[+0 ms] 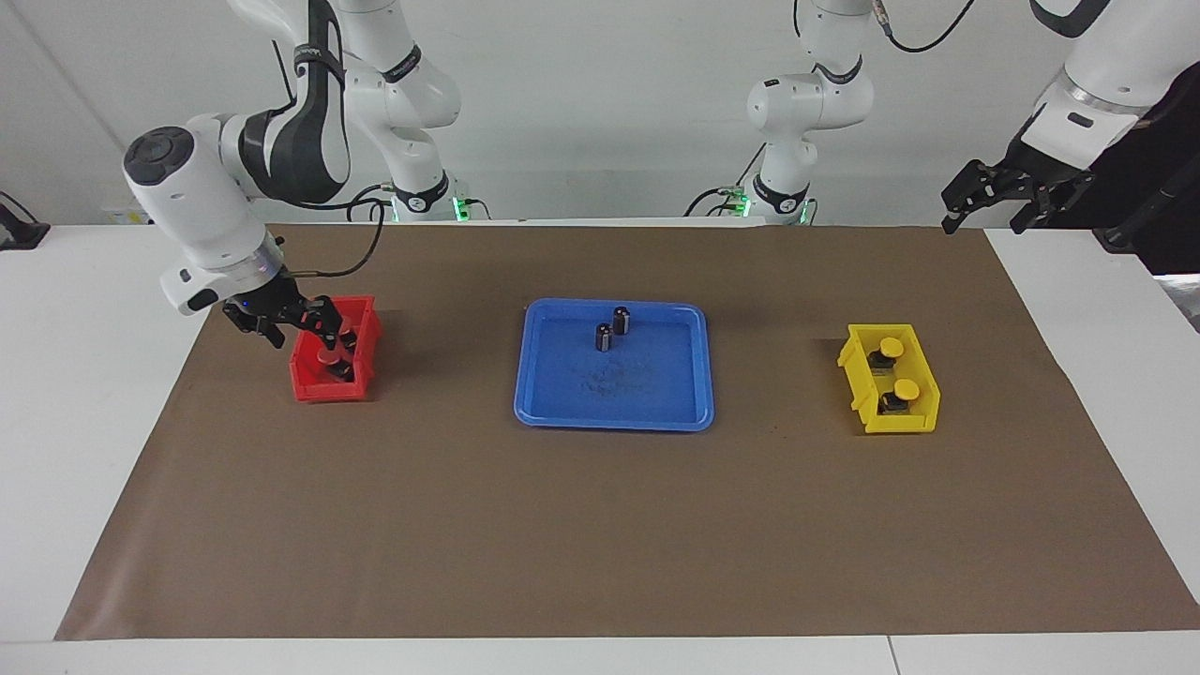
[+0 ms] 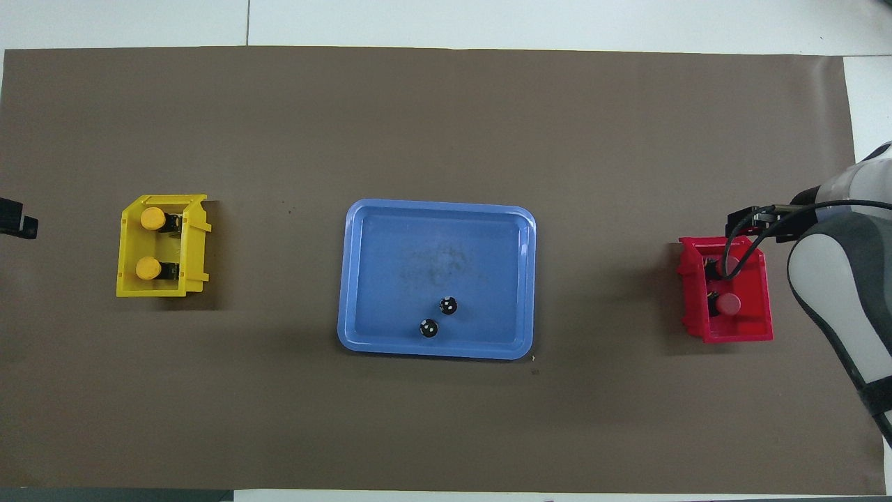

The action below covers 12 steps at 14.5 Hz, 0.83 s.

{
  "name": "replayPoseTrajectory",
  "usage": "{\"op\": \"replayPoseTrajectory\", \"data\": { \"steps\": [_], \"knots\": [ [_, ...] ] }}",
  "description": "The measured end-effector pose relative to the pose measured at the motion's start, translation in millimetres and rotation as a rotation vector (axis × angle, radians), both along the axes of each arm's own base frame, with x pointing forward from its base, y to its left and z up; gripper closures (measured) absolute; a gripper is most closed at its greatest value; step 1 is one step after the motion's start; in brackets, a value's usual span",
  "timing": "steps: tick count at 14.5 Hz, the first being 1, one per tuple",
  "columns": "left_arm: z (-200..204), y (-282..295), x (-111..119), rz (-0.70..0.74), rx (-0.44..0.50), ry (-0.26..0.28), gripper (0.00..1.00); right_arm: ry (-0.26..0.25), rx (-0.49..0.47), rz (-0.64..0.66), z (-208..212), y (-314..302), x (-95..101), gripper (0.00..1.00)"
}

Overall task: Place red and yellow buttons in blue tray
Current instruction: 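Reach the right gripper down and grasp a red button in the red holder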

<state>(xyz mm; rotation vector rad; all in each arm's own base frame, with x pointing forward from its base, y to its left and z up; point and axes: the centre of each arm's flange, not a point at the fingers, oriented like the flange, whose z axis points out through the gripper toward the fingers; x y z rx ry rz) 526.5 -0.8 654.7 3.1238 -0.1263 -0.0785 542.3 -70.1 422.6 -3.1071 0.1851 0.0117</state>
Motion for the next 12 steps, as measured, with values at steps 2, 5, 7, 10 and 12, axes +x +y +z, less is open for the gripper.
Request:
{"op": "replayPoseTrajectory", "data": {
  "steps": [2,5,7,10,12],
  "knots": [
    [0,0,0,0.000,0.000,0.000,0.00,-0.011,-0.002,-0.006,-14,-2,-7.4,0.22],
    [0,0,0,0.000,0.000,0.000,0.00,-0.005,-0.002,-0.001,-32,2,-17.7,0.23],
    [0,0,0,0.000,0.000,0.000,0.00,0.002,-0.001,0.014,-38,3,-20.6,0.23],
    [0,0,0,0.000,0.000,0.000,0.00,-0.011,-0.003,0.055,-41,2,-21.5,0.23],
    [0,0,0,0.000,0.000,0.000,0.00,-0.012,-0.004,0.064,-47,1,-23.6,0.23]
  ]
}}
